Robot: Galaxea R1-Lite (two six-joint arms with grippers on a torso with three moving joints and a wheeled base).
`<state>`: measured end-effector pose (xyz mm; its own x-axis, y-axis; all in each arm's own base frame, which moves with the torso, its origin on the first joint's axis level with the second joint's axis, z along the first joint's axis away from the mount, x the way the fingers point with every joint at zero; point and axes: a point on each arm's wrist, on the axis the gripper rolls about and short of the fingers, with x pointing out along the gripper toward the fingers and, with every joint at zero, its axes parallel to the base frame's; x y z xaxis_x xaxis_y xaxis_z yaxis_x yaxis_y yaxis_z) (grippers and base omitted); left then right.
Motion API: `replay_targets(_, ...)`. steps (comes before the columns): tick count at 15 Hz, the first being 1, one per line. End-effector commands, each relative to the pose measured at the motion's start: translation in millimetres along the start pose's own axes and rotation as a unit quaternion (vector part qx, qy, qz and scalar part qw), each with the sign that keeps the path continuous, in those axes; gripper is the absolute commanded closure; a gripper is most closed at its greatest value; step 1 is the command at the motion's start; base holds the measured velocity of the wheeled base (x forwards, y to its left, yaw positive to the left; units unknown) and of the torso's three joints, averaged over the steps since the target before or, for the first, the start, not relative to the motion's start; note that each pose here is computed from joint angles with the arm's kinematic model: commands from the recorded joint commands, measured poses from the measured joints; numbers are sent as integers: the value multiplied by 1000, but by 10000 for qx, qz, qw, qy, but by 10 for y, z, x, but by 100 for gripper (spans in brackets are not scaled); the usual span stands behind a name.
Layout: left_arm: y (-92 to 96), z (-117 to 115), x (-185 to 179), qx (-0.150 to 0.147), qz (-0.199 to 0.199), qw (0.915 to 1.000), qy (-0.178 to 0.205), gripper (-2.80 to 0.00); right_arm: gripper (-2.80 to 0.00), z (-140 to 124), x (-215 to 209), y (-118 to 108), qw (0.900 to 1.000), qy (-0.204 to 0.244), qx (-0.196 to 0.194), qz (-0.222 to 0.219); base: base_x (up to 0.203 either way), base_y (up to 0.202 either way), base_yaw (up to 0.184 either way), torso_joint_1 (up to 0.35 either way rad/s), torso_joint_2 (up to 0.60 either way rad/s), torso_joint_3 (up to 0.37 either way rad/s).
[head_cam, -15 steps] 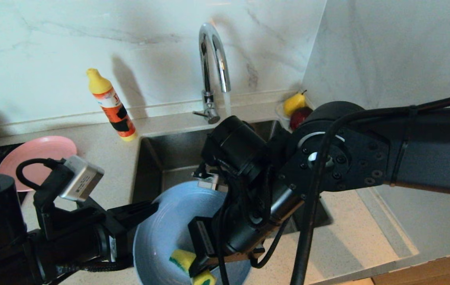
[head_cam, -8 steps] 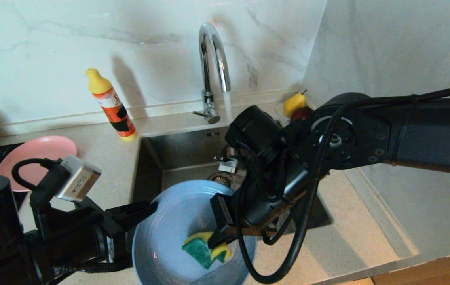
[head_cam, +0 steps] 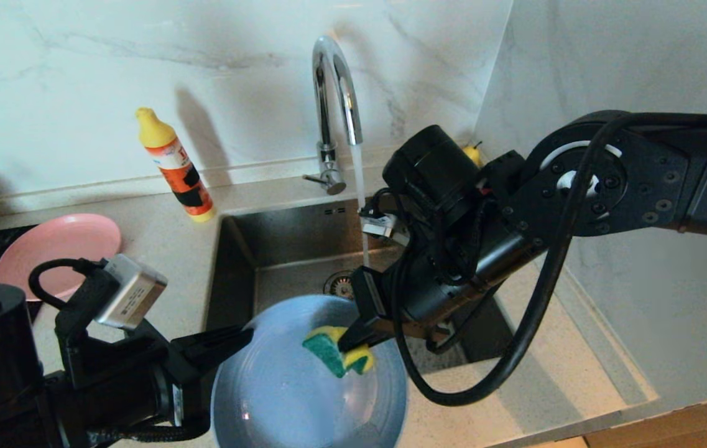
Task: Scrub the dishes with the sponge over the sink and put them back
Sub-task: Wipe the plate
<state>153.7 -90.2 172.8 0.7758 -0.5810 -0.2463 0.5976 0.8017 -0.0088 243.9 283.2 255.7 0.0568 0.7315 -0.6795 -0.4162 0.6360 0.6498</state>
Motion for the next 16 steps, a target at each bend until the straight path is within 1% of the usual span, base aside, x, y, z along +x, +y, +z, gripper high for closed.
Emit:
replay_targets(1,-18,-17,-19,16,-44,10000,-5,0,0,9,100,13,10000,13,-39,22,0,0,0,0,0,0)
replay_targets(6,-28,-52,-63,22,-56,10000,12,0,0,-28,290,93,9997,105,-200,114,0,0,0,0,0,0)
replay_targets(8,-26,-46,-63,23,-45,10000,-4,0,0,-97,348,177,9992,207,-302,168,0,0,0,0,0,0)
replay_targets(13,-25,-55,-61,4,-42,10000,13,0,0,-351,561,406,9961,647,-559,237,0,0,0,0,0,0)
replay_targets(16,-25,-31,-71,12,-33,10000,-47,0,0,-401,725,338,9955,825,-471,-36,0,0,0,0,0,0)
